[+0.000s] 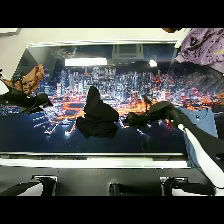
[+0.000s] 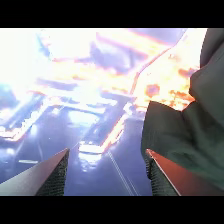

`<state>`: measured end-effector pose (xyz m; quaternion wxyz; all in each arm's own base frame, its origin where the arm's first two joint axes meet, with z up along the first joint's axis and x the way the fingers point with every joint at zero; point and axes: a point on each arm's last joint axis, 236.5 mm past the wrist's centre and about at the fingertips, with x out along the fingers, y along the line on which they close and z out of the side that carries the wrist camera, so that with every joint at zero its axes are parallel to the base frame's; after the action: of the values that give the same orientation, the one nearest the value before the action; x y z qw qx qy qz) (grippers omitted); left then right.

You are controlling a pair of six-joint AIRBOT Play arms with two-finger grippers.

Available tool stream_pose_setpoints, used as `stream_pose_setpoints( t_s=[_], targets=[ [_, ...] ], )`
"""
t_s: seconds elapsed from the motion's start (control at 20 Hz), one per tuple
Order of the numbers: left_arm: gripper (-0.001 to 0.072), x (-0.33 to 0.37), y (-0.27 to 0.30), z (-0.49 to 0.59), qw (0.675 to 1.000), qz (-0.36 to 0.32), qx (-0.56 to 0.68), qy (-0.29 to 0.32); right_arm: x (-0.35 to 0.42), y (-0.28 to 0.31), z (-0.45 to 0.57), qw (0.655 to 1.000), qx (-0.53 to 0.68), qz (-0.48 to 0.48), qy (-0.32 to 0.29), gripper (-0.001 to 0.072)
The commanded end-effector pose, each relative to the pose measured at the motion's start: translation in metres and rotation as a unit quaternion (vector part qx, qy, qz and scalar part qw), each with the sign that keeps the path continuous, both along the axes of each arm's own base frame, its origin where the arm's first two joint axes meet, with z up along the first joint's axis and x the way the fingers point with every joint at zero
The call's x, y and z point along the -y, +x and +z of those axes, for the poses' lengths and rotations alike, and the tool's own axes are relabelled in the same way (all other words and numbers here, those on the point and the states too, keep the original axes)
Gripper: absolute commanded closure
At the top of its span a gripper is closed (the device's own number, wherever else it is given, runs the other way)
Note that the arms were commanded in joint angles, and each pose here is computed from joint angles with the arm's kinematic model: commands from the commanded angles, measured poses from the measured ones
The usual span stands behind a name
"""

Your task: Fold the clothes and pants, and hang the long-sleeved shirts on hangers.

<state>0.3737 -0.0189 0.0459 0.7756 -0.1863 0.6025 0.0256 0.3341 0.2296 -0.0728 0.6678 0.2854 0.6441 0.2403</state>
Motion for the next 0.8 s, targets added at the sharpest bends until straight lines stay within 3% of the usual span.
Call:
stream_pose_setpoints(
  t_s=[0.0, 0.35, 0.6, 0.75],
  targets=[
    [0.0167, -0.005, 0.000, 0.001, 1.000, 0.003, 0.001, 0.002, -0.029, -0.010, -0.018, 1.000, -0.019, -0.003, 0.016, 0.0278],
    [0.0165, -0.002, -0.006, 0.000, 1.000, 0.009, -0.013, -0.005, -0.047, -0.011, -0.028, 0.998, -0.040, -0.017, 0.041, 0.0312],
    [0.0163, -0.004, -0.003, -0.002, 1.000, 0.014, -0.007, -0.021, -0.047, -0.002, -0.033, 0.999, -0.019, -0.028, 0.026, 0.0680],
    [0.0163, 0.016, 0.014, -0.014, 0.992, -0.005, 0.048, -0.117, -0.034, 0.009, -0.020, 1.000, 0.010, -0.024, 0.013, 0.0683]
  ],
)
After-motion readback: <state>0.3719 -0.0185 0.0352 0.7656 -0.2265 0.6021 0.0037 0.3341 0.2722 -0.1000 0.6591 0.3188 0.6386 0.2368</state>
